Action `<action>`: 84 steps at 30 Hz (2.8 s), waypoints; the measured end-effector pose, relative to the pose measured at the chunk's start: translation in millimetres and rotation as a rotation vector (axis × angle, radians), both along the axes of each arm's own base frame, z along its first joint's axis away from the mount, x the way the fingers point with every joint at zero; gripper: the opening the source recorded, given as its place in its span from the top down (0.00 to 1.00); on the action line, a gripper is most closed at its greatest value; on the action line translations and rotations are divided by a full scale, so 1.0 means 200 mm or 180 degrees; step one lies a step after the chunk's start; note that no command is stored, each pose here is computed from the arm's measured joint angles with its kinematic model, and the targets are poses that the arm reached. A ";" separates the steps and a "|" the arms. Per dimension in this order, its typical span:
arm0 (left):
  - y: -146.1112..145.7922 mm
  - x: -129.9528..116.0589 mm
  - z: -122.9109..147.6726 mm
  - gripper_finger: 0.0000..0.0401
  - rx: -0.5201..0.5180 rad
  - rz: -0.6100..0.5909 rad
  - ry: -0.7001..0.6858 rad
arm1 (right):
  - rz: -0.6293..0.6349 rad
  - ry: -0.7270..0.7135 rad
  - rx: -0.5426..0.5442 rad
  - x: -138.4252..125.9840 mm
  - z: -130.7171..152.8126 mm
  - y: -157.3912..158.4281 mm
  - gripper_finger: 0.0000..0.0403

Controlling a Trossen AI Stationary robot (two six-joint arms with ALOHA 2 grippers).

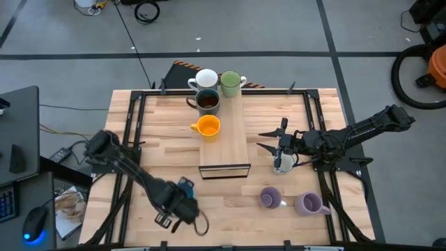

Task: Place coffee mugs
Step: Put the light blue mug on the shelf

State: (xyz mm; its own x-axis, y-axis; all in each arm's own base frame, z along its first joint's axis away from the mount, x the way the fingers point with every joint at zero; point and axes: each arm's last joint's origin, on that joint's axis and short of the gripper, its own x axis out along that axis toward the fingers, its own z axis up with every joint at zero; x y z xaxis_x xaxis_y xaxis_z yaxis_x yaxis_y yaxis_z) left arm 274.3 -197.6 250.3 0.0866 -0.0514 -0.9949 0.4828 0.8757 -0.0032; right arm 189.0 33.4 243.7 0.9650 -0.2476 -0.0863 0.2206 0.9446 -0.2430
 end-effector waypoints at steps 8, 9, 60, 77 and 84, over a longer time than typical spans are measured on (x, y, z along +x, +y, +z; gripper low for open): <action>0.31 -0.02 0.38 0.94 -0.0320 0.1745 -0.0051 | -0.0002 -0.0015 0.0024 0.00 0.00 0.00 0.59; 0.35 -0.03 0.42 0.94 -0.0344 0.1921 -0.0028 | -0.0001 -0.0014 0.0024 0.00 0.00 0.00 0.59; 0.60 0.40 0.49 0.93 0.0466 0.0396 -0.0563 | 0.0001 0.0038 0.0053 0.00 -0.01 0.00 0.59; 0.62 0.41 0.47 0.86 0.0404 0.0398 -0.0458 | 0.0005 0.0041 0.0051 0.00 -0.01 0.00 0.59; 0.62 0.41 0.46 0.75 0.0454 0.0437 -0.0461 | 0.0005 0.0041 0.0051 0.00 -0.01 0.00 0.59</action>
